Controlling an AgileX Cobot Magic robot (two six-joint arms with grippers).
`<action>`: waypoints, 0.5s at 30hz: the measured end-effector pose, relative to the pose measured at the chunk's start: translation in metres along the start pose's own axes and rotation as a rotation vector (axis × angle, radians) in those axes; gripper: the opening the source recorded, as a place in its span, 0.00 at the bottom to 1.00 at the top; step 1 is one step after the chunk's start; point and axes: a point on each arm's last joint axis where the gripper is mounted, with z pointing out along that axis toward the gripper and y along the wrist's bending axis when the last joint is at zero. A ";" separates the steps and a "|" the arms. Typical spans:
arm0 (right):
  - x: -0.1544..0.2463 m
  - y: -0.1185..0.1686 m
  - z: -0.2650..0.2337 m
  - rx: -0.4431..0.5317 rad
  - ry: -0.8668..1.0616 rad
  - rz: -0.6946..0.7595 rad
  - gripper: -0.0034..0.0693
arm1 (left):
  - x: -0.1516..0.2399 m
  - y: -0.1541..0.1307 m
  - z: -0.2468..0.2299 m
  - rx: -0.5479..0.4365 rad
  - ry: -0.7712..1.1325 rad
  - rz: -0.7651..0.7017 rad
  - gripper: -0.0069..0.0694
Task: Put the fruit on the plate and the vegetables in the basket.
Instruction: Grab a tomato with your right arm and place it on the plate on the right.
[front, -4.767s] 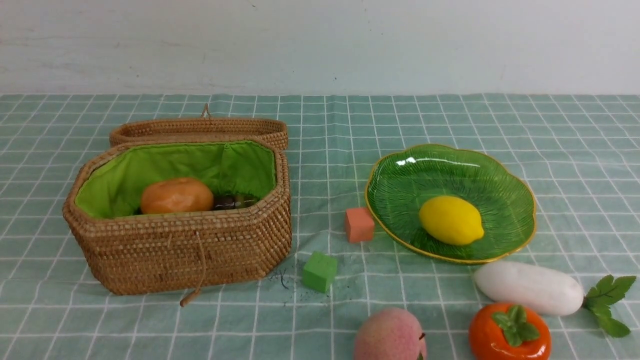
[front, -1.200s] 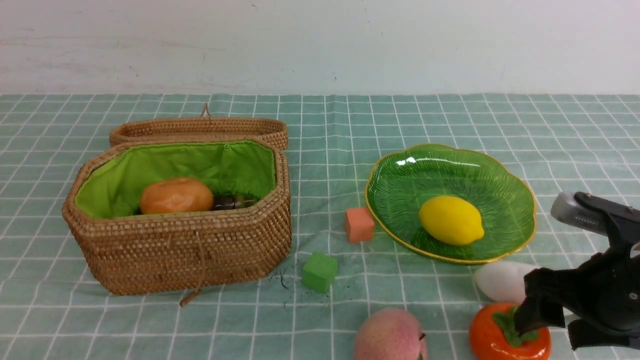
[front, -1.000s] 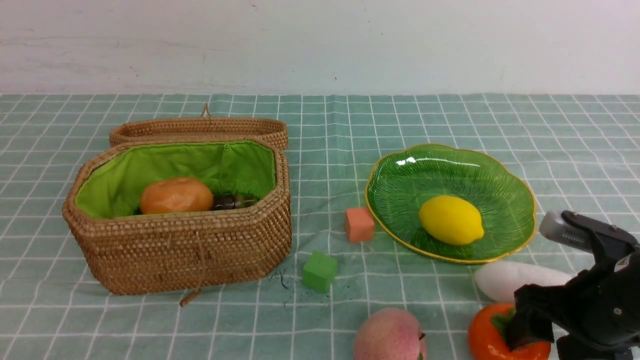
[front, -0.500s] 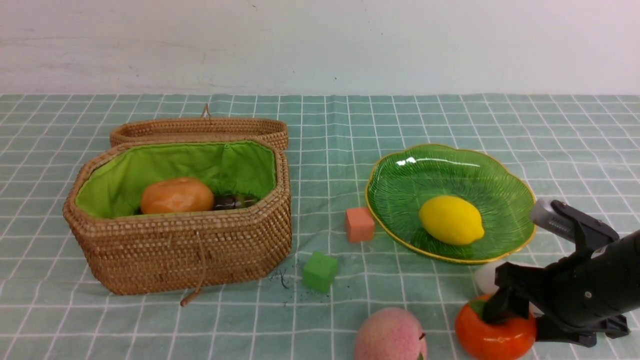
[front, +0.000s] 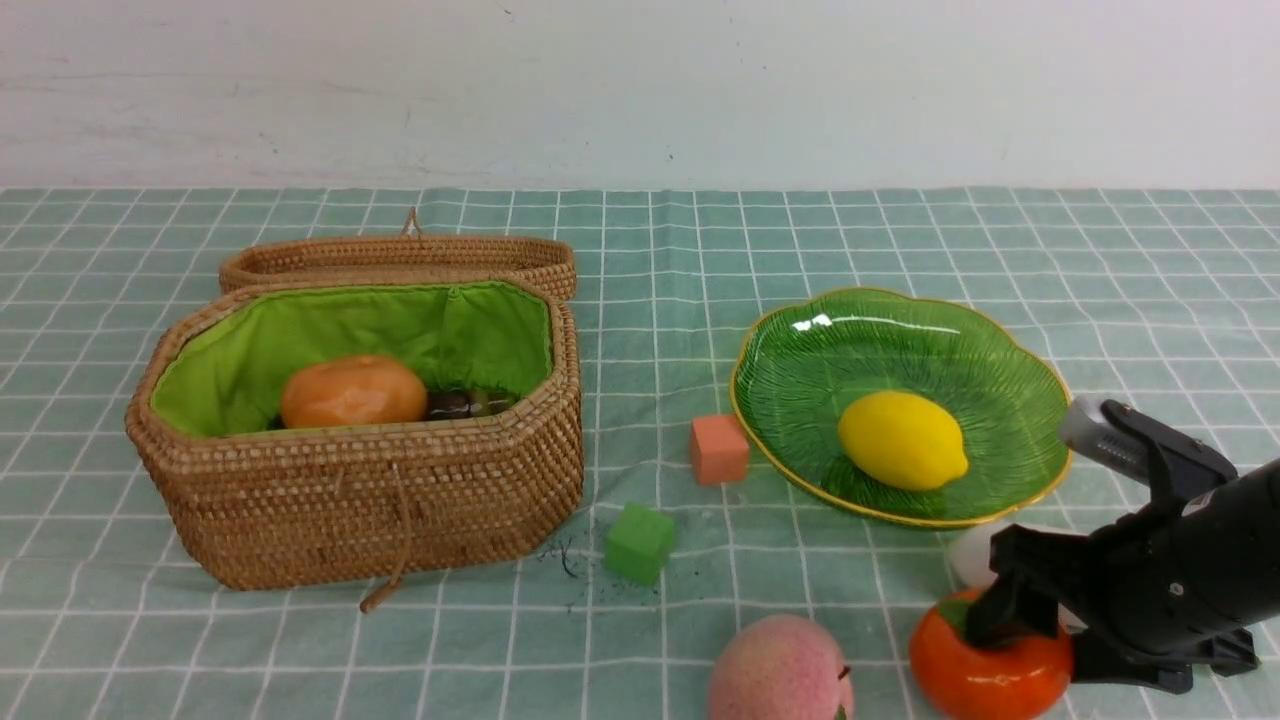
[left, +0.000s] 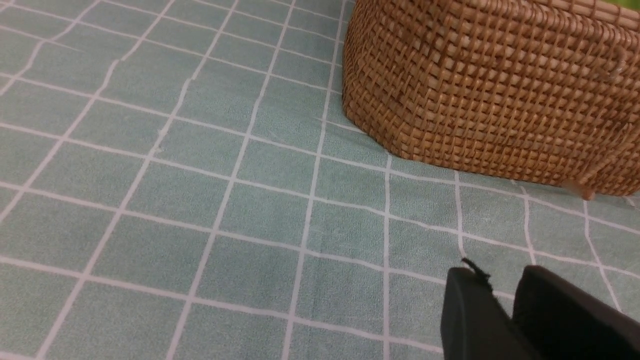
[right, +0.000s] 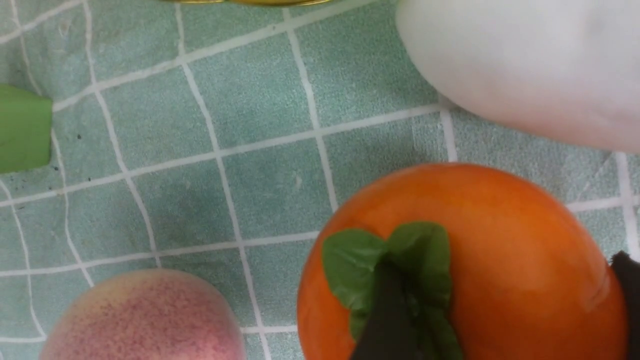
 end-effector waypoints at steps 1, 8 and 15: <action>0.000 0.000 0.000 0.000 0.000 0.000 0.75 | 0.000 0.000 0.000 0.000 0.000 0.000 0.27; 0.000 0.001 -0.002 -0.003 -0.003 -0.003 0.75 | 0.000 0.000 0.000 0.000 0.000 0.000 0.27; 0.003 0.000 -0.008 0.007 -0.008 -0.040 0.75 | 0.000 0.000 0.000 0.000 0.000 0.000 0.27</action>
